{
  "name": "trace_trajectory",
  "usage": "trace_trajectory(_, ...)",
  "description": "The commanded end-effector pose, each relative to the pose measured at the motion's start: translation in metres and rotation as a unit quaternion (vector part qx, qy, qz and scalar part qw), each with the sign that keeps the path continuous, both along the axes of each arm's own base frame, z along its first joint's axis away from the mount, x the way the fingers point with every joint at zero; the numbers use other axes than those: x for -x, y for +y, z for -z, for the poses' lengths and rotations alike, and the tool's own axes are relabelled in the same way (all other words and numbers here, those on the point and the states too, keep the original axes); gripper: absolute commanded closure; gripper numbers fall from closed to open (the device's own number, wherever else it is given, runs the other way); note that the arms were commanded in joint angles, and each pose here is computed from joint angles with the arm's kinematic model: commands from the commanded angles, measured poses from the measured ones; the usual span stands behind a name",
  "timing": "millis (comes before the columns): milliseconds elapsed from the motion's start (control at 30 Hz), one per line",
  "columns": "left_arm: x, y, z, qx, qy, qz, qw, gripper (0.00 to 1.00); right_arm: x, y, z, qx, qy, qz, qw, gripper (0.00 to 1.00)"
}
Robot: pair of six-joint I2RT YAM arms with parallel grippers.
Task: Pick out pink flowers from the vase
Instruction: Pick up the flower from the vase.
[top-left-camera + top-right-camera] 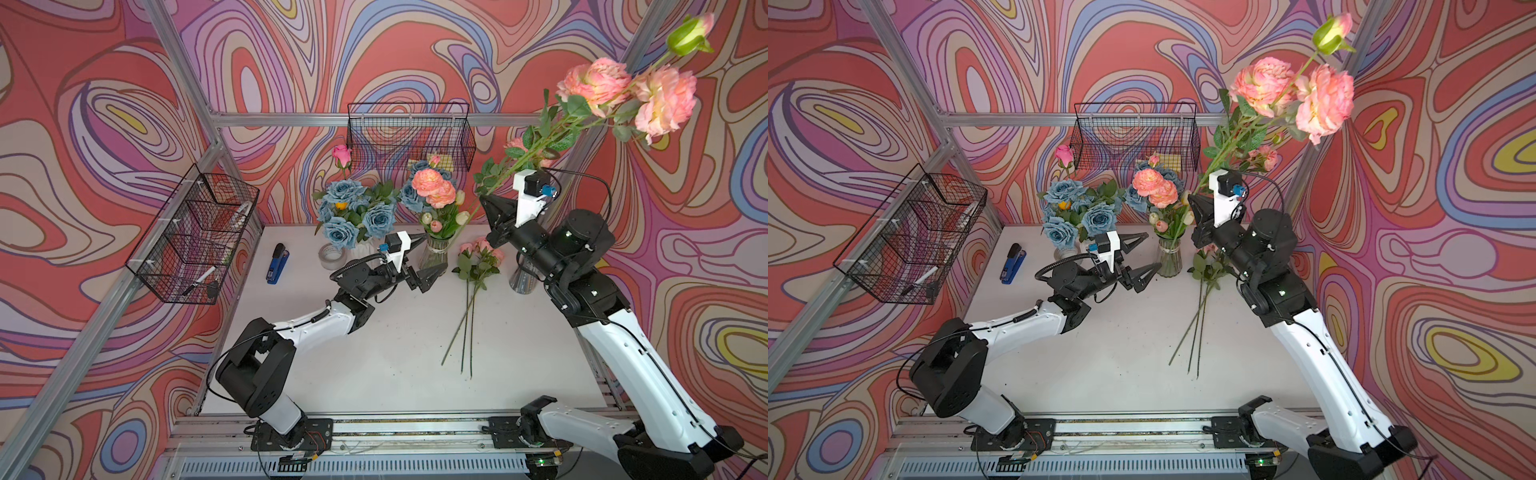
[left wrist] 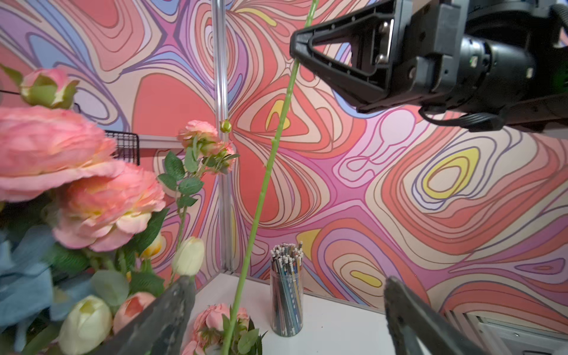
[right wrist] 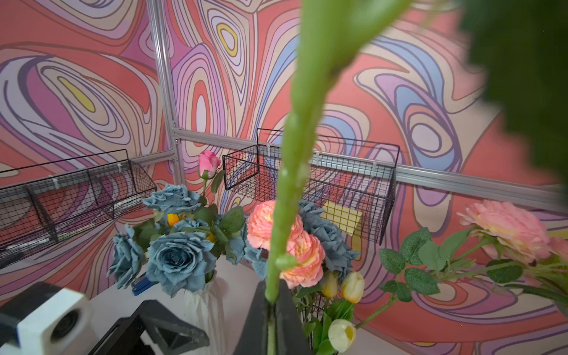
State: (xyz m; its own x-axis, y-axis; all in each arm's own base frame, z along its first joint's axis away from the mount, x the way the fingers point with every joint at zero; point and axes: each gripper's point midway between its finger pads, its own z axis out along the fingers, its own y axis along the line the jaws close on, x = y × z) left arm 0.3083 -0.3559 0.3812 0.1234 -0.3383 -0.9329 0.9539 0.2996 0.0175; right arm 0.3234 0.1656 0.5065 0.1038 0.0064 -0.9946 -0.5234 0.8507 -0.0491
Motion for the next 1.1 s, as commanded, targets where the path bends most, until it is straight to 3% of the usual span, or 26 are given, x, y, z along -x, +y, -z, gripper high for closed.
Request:
trace_trajectory(0,0.008,-0.015,0.004,-0.026,0.015,0.069,0.997,0.09,0.014,0.010,0.013,0.003,0.044,-0.043,0.998,1.00)
trace_trajectory(133,0.012,-0.031,0.005,-0.052,0.032,0.116,0.991,0.17,0.017,0.019,0.020,-0.005,0.063,-0.073,0.995,1.00)
trace_trajectory(300,0.003,-0.038,0.009,-0.068,0.039,0.097,0.992,0.22,0.020,0.033,0.025,-0.013,0.082,-0.115,0.990,1.00)
trace_trajectory(400,0.002,-0.038,0.006,-0.070,0.041,0.095,0.992,0.35,0.019,0.036,0.032,-0.010,0.094,-0.121,0.988,1.00)
trace_trajectory(567,0.004,-0.038,0.003,-0.071,0.044,0.098,0.992,0.64,0.018,0.036,0.043,-0.006,0.107,-0.120,0.987,1.00)
trace_trajectory(900,0.007,-0.041,-0.002,-0.067,0.055,0.120,0.989,1.00,0.017,0.038,0.055,-0.002,0.120,-0.123,0.985,1.00)
trace_trajectory(1067,0.010,-0.040,-0.006,-0.054,0.059,0.129,0.988,1.00,0.016,0.037,0.060,-0.008,0.125,-0.120,0.985,1.00)
